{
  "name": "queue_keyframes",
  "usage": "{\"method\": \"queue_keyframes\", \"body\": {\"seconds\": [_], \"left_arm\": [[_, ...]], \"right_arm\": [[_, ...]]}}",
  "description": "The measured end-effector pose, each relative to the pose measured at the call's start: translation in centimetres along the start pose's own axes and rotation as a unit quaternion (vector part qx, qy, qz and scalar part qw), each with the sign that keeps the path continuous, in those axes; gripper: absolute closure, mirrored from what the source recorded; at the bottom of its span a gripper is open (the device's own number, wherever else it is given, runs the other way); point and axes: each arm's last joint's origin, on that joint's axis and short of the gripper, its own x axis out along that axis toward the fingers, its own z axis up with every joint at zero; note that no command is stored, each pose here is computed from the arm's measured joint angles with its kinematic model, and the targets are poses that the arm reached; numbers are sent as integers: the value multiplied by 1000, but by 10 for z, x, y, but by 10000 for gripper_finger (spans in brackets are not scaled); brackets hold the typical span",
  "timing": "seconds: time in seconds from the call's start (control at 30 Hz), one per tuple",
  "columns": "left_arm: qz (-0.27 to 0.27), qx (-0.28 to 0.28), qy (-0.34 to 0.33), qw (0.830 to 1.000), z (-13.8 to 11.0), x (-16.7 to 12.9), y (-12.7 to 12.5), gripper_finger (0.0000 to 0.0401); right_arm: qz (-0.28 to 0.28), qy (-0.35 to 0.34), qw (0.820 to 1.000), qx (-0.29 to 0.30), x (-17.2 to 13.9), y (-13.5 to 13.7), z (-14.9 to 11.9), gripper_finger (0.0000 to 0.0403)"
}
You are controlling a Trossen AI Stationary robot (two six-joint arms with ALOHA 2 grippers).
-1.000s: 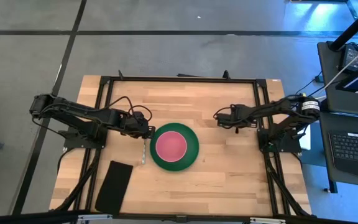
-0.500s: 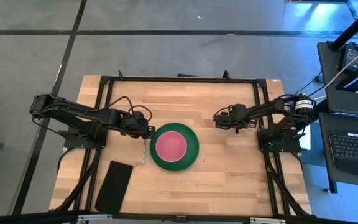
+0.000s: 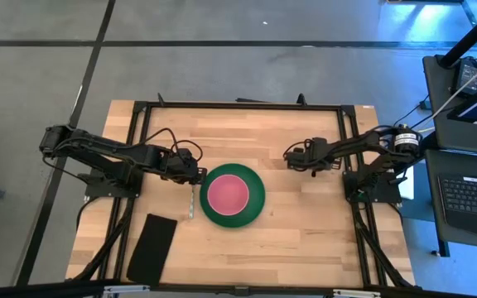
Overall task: Set table place
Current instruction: Put the black spoon into the light pink bowl
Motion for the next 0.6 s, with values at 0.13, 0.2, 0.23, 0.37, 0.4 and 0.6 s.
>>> {"method": "queue_keyframes", "body": {"seconds": [0.13,0.2,0.23,0.37,0.4,0.6], "left_arm": [[0,0,0,1000,0,0,0,277],[0,0,0,1000,0,0,0,277],[0,0,0,1000,0,0,0,277],[0,0,0,1000,0,0,0,277],[0,0,0,1000,0,0,0,277],[0,0,0,1000,0,0,0,277]], "right_arm": [[25,16,1000,0,-18,1,4,395],[55,4,998,-1,-32,2,11,396],[67,-5,998,-7,-37,2,15,396],[103,-23,994,-31,-54,-1,25,397],[115,-25,993,-31,-59,-1,28,397],[239,-32,965,-101,-98,7,38,397]]}}
